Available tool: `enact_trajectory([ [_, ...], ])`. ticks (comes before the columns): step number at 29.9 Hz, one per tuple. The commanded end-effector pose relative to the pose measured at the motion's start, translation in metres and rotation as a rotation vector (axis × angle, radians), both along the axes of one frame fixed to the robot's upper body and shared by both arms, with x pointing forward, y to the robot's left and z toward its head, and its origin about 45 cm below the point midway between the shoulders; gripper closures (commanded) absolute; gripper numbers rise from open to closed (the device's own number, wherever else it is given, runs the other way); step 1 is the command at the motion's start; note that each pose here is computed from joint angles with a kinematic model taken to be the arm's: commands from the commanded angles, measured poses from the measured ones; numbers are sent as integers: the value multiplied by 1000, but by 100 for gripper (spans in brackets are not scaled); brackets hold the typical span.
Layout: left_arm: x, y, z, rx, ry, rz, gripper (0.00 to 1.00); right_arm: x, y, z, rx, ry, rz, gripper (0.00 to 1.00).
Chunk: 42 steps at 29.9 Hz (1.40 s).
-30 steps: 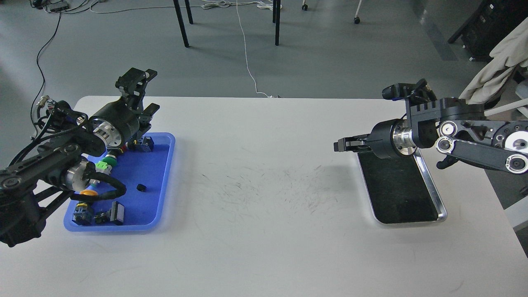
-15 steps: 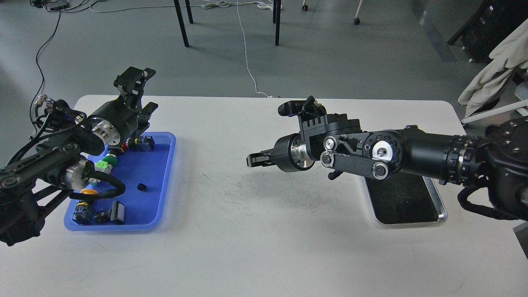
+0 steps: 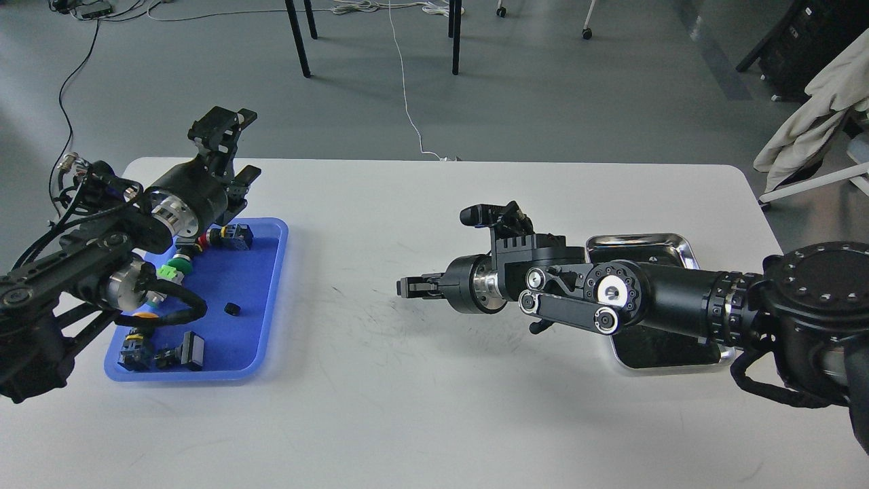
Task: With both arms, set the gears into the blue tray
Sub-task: 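Carry the black part toward the table center and release it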
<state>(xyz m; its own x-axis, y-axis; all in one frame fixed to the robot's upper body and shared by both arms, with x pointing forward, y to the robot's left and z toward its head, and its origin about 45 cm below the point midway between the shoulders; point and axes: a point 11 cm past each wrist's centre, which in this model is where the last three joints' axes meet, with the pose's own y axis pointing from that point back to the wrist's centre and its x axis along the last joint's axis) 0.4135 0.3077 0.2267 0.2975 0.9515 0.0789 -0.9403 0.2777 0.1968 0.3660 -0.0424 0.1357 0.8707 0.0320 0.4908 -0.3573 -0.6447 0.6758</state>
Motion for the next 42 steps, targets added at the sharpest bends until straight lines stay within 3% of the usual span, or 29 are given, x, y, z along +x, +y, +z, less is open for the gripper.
enact_trajectory([
  [1,0,-3,-1,-5,2,-2,2,-4,1,-3,-3,3,3,98],
  [11,0,-3,-1,-5,1,-2,2,-18,1,-16,-9,35,18,98],
  [14,0,-3,-1,-6,0,-3,2,-23,2,-18,-7,44,25,92],
  [22,1,-3,0,-9,-2,4,2,-25,2,-19,-4,48,21,56],
  [24,1,-3,0,-7,-3,3,2,-25,2,-20,-3,48,20,41],
  [28,0,-3,-1,-6,-2,2,2,-24,2,-19,-2,45,17,35],
  [33,0,-2,-1,-3,-1,3,2,-16,2,-13,3,20,3,13],
  [42,0,4,0,16,-4,9,2,23,17,37,169,-31,-111,6],
])
